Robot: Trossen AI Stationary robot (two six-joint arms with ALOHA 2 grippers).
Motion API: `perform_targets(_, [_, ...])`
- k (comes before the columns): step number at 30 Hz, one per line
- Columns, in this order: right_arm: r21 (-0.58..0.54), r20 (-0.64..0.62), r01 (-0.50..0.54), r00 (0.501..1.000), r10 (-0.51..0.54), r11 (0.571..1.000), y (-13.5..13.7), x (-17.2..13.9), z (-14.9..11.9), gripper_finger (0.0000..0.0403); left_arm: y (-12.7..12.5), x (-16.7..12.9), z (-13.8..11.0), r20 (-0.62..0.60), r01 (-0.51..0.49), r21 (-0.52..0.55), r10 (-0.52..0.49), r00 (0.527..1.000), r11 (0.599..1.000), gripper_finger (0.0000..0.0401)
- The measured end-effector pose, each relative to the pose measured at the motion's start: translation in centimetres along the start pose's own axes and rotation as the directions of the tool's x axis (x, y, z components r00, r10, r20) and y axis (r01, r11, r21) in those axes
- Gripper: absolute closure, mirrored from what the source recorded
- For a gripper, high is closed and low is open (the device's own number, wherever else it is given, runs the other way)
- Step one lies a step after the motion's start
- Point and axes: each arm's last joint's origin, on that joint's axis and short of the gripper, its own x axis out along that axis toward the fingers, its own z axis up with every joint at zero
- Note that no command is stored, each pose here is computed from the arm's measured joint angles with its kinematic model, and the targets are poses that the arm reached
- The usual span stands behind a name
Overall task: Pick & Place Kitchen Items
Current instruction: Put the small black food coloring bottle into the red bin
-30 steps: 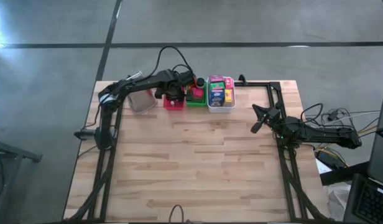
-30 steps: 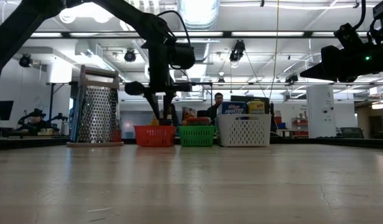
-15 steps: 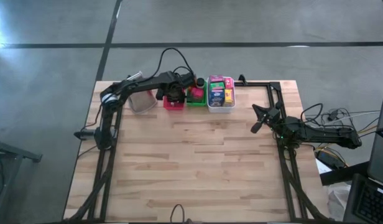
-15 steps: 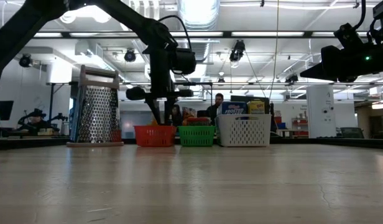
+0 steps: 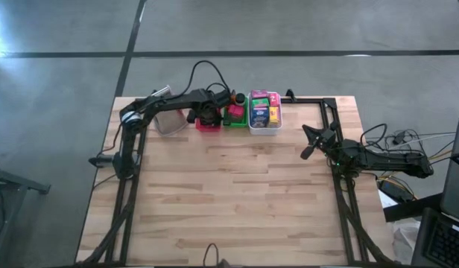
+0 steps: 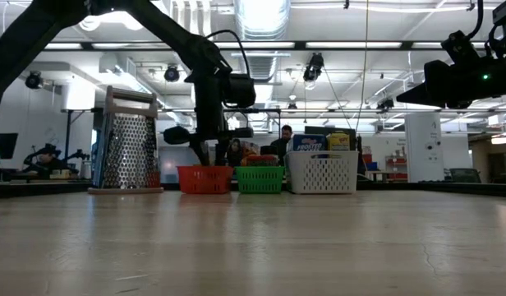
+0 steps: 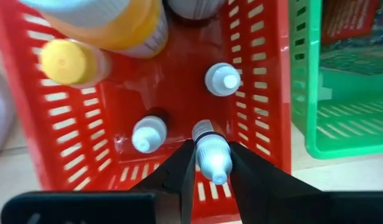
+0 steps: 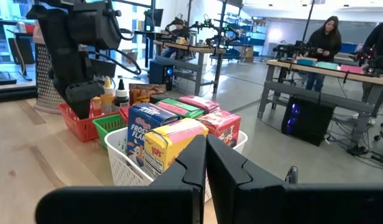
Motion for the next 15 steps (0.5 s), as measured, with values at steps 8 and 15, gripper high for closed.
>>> perform_targets(8, [0.000, 0.000, 0.000, 1.000, 0.000, 1.000, 0.00, 0.00, 0.00, 0.0394, 0.57, 0.89, 0.32, -0.016, 0.028, -0.013, -0.029, 0.999, 1.000, 0.0309])
perform_targets(15, [0.000, 0.000, 0.000, 1.000, 0.000, 1.000, 0.00, 0.00, 0.00, 0.0394, 0.84, 1.12, 0.80, -0.031, 0.045, -0.001, -0.045, 0.999, 0.999, 0.0309])
